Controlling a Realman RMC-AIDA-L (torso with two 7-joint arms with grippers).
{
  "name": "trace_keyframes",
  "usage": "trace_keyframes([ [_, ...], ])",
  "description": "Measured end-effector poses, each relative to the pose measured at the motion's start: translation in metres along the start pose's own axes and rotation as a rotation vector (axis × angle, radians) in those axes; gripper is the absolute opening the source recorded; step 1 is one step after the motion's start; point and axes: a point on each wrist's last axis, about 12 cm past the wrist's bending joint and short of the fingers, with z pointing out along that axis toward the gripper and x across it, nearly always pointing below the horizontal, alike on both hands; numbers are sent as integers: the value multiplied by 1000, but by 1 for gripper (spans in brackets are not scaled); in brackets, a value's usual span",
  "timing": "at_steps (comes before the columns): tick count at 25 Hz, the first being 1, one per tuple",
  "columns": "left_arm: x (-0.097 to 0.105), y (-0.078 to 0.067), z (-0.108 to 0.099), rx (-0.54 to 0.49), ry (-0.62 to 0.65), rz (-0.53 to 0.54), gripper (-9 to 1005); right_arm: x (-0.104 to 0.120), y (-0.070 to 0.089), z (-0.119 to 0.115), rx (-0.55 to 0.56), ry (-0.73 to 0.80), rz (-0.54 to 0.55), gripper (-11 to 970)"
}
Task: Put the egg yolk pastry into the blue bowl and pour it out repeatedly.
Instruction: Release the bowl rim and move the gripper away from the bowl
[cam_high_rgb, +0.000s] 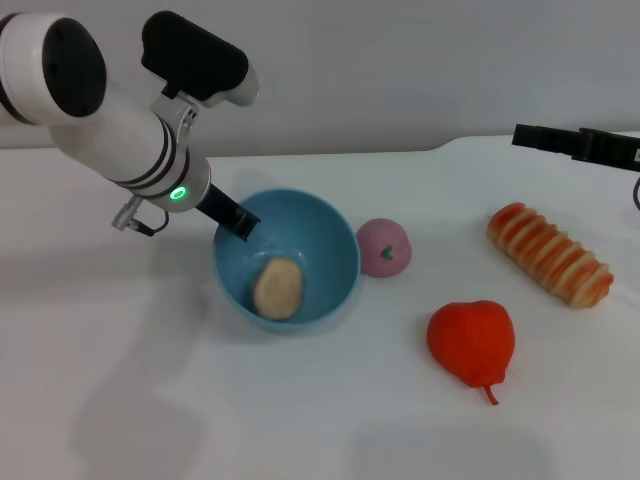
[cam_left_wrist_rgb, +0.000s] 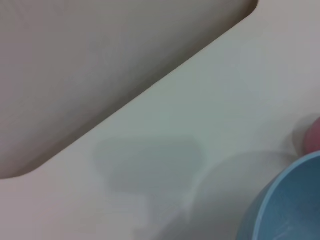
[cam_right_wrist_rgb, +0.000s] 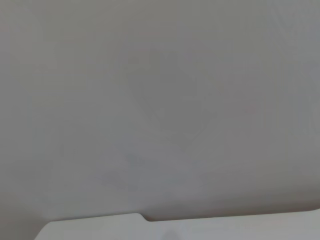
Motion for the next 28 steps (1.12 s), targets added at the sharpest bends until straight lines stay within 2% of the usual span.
trace_keyframes([
  [4, 2, -6, 3, -9, 24, 41, -1, 1, -1, -1, 2, 0, 2, 521],
  [15, -2, -5, 3, -33, -6, -9, 0, 4, -2, -2, 7, 1, 8, 521],
  [28, -8, -4, 1, -49, -47, -27, 301, 5, -4, -3, 13, 1, -14, 521],
])
